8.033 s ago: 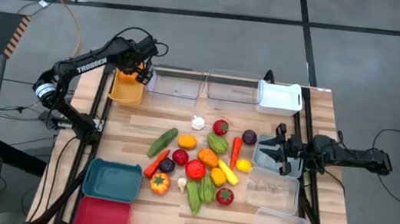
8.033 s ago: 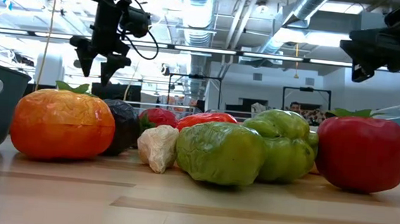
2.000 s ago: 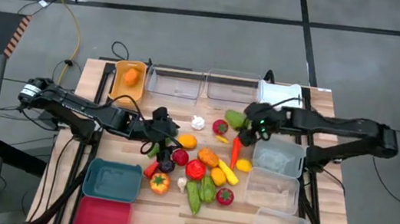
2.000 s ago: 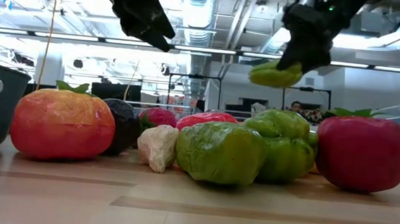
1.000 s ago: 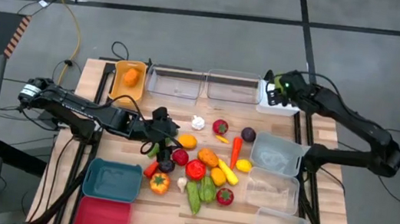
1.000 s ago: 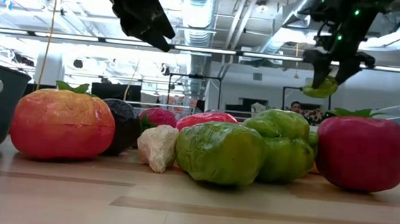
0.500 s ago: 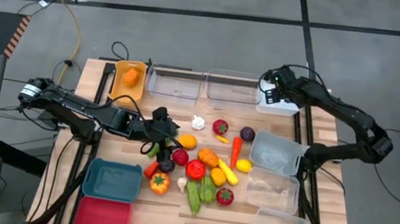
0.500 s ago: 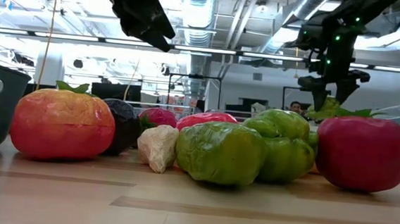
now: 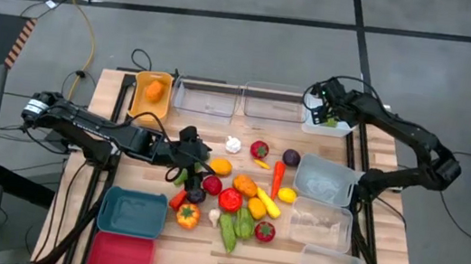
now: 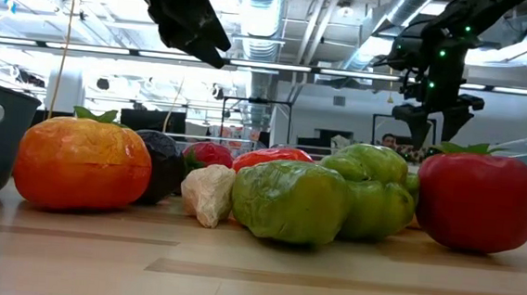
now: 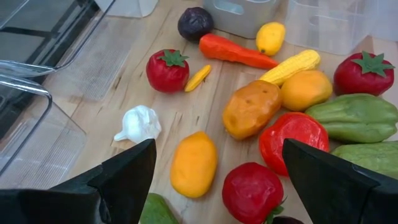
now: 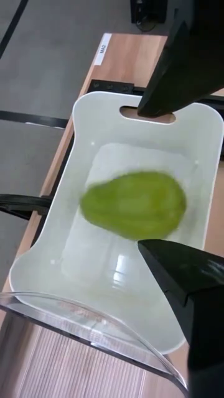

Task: Sort produce into baskets
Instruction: Put the red tomato into the left transparent bin

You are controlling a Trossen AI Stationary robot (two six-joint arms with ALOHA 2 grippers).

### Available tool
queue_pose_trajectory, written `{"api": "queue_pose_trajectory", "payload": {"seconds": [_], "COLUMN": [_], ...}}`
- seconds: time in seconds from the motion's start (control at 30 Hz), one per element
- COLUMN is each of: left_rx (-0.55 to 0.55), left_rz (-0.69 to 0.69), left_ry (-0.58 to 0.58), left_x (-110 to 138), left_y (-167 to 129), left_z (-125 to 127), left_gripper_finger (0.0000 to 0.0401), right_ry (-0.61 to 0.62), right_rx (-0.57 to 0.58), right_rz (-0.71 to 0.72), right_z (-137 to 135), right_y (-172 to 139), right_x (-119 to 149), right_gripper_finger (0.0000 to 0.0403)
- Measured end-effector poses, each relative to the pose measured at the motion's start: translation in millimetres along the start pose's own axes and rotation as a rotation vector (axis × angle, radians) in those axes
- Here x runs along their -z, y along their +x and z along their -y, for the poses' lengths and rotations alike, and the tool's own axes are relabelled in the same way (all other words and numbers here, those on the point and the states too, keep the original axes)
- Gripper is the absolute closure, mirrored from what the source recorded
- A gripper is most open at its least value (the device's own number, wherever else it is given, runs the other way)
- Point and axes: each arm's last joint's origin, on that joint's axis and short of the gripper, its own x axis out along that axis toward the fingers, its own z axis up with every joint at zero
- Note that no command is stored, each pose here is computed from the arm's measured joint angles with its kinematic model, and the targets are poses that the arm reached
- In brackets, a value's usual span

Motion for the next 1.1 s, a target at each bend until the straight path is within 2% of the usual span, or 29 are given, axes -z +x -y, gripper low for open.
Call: {"api": "queue_pose_trajectory", "payload": {"seconds": [0.33,0.6,0.87,1.1], "left_rx": [0.001,0.042,0.226,0.299], "left_rz": [0.016,0.231,0.359,0.376], "left_ry": [-0.006,-0.051,-0.069,-0.062], "left_x": [-1.6,-24.1,-39.9,-41.8], "left_y": [0.0,-1.6,-3.5,-5.0], "left_z": [0.3,0.8,-0.7,2.1], "left_gripper_finger": [0.0063,0.0063,0.0063,0.0063], "right_ry": [0.0,0.018,-0.003,-0.086], "right_rx": [0.0,-0.035,-0.139,-0.247], "right_rz": [0.0,0.068,0.197,0.267], "right_z": [0.0,5.9,5.4,-8.0], "right_y": [0.0,-19.1,-56.2,-80.3], "right_x": [0.0,2.3,13.3,26.8], "right_gripper_finger": [0.0036,0.0035,0.0035,0.0035]}}
